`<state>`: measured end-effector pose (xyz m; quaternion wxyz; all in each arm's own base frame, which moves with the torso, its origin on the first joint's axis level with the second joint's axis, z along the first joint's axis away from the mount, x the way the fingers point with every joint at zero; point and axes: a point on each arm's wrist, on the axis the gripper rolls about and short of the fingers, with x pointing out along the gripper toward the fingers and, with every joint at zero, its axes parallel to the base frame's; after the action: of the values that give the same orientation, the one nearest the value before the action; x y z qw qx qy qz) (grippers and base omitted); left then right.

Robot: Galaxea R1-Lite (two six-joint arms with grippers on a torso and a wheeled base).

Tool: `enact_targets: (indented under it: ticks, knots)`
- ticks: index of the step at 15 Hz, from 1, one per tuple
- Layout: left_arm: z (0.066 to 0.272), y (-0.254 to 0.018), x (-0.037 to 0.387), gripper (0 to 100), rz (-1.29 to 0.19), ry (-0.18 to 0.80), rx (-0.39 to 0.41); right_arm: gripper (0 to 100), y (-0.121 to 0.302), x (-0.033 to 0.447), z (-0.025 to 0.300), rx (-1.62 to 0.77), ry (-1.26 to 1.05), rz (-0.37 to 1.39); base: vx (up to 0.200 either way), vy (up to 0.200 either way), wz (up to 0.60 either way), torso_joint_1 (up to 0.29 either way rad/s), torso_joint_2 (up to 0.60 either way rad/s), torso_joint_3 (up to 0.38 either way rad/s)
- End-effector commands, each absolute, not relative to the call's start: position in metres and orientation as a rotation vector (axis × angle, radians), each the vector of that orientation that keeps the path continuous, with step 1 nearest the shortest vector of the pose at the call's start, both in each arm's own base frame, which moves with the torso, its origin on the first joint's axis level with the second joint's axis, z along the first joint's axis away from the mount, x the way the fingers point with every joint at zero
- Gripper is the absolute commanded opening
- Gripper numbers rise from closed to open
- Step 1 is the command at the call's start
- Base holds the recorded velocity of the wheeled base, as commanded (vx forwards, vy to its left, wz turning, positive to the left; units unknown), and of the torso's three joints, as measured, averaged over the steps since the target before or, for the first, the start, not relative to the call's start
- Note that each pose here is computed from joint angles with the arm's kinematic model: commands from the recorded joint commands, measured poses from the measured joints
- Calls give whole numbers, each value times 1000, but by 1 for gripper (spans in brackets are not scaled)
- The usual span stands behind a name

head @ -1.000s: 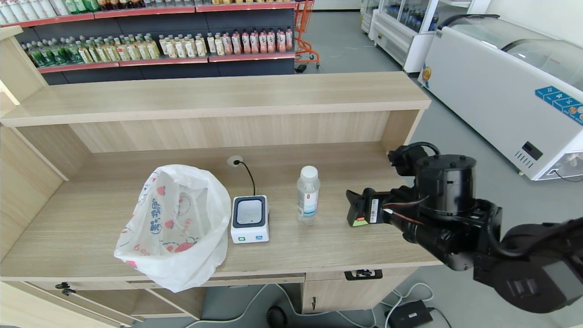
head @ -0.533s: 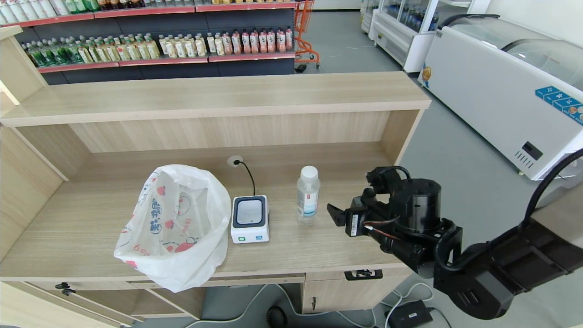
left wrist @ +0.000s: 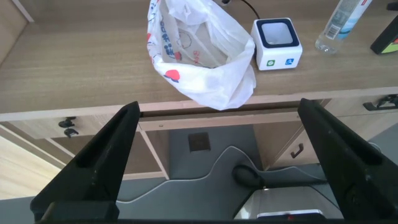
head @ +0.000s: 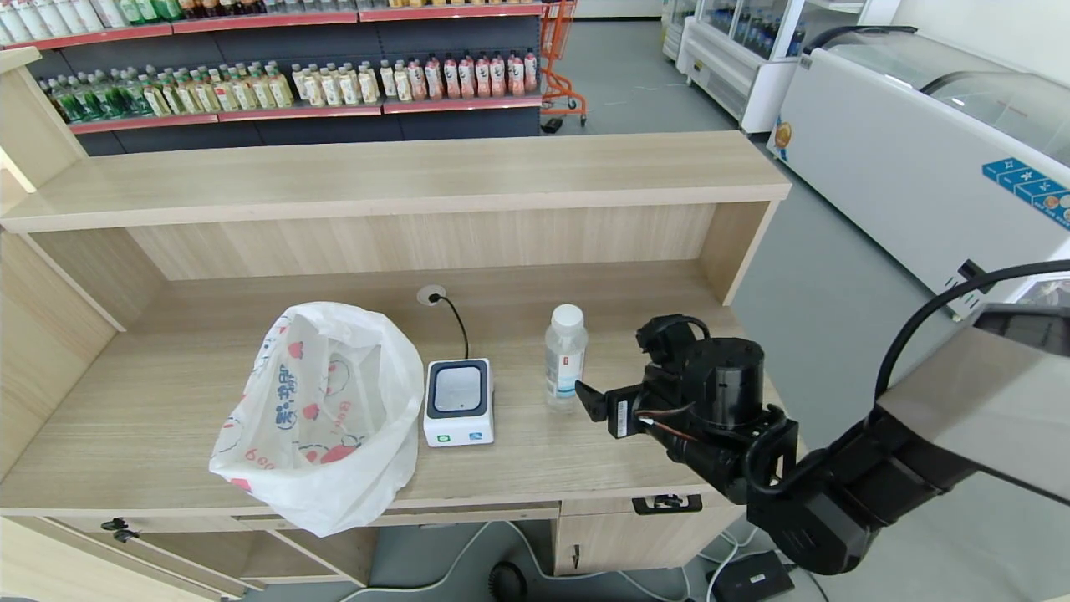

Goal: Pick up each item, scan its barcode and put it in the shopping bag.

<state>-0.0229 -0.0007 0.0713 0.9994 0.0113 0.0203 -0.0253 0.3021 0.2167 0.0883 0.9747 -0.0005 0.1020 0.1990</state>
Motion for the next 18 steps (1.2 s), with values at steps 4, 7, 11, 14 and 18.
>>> enact_targets:
  ticks: [4, 7, 11, 14, 18]
  knots:
    - [71, -1, -23, 100, -51, 39, 22, 100, 231, 322, 76, -39, 185, 457, 0, 0, 0, 0, 0, 0]
    - [71, -1, -23, 100, -51, 39, 22, 100, 241, 335, 73, -45, 159, 465, 0, 0, 0, 0, 0, 0]
    - [71, -1, -23, 100, -51, 41, 22, 100, 244, 346, 72, -51, 142, 545, 0, 0, 0, 0, 0, 0]
    - [71, -1, -23, 100, -51, 39, 22, 100, 247, 355, 68, -52, 130, 547, 0, 0, 0, 0, 0, 0]
    - [71, -1, -23, 100, -51, 41, 22, 100, 254, 369, 67, -54, 94, 580, 0, 0, 0, 0, 0, 0]
